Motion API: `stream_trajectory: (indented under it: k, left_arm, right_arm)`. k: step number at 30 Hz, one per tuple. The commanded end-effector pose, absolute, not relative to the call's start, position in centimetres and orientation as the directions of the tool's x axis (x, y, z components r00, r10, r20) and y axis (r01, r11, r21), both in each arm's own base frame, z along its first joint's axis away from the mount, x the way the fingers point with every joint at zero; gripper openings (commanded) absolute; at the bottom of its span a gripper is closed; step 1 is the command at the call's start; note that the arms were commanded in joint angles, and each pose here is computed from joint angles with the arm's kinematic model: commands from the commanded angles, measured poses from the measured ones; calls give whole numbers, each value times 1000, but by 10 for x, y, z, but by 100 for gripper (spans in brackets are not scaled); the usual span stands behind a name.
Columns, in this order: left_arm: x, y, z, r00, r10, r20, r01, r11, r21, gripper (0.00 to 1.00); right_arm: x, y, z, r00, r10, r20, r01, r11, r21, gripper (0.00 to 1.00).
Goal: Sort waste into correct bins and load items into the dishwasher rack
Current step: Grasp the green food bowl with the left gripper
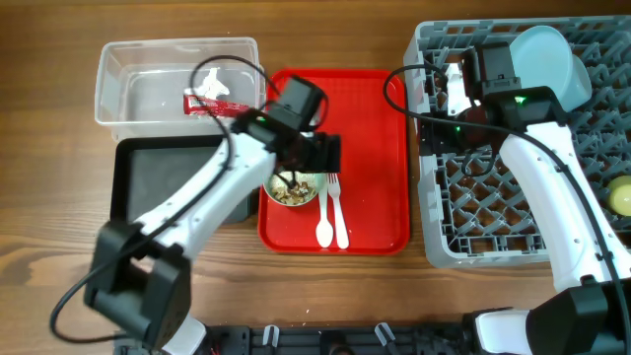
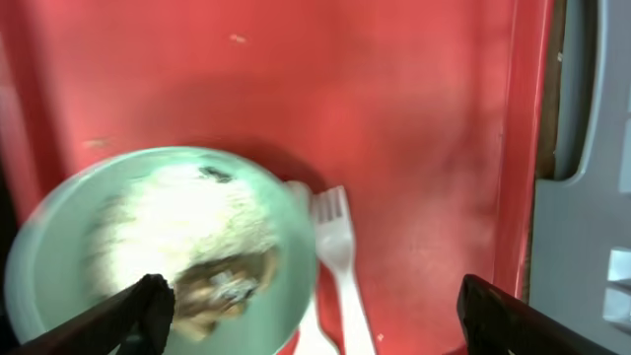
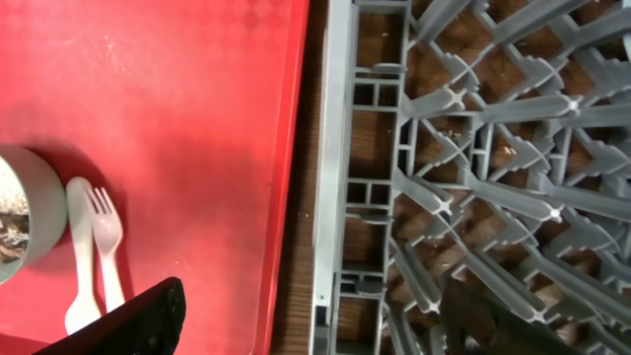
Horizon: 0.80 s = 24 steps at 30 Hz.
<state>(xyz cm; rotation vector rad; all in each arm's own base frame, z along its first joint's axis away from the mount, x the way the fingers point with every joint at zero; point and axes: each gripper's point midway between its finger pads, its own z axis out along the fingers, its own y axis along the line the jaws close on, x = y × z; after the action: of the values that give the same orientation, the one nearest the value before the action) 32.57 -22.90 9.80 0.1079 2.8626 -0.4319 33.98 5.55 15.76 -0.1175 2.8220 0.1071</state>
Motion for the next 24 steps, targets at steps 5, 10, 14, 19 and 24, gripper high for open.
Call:
stream_trajectory:
  k: [5, 10, 14, 19, 24]
  left_arm:
    - [315, -257, 32, -973, 124, -195, 156, 975, -160, 84]
    - [311, -256, 15, -974, 144, -174, 164, 980, -111, 47]
    - [311, -255, 14, -974, 145, -173, 165, 980, -109, 25]
    - [310, -253, 17, -974, 145, -177, 164, 981, -100, 4]
    - [312, -241, 56, -965, 136, -225, 154, 986, -66, 4]
  right_arm:
    - [335, 49, 155, -957, -49, -286, -63, 997, 38, 84]
    - [335, 49, 155, -957, -50, -286, -63, 997, 38, 84]
    - [334, 49, 155, -958, -50, -282, -63, 997, 38, 84]
    - [331, 48, 154, -962, -53, -269, -65, 997, 36, 84]
    - [331, 48, 154, -962, -53, -268, -65, 997, 36, 84]
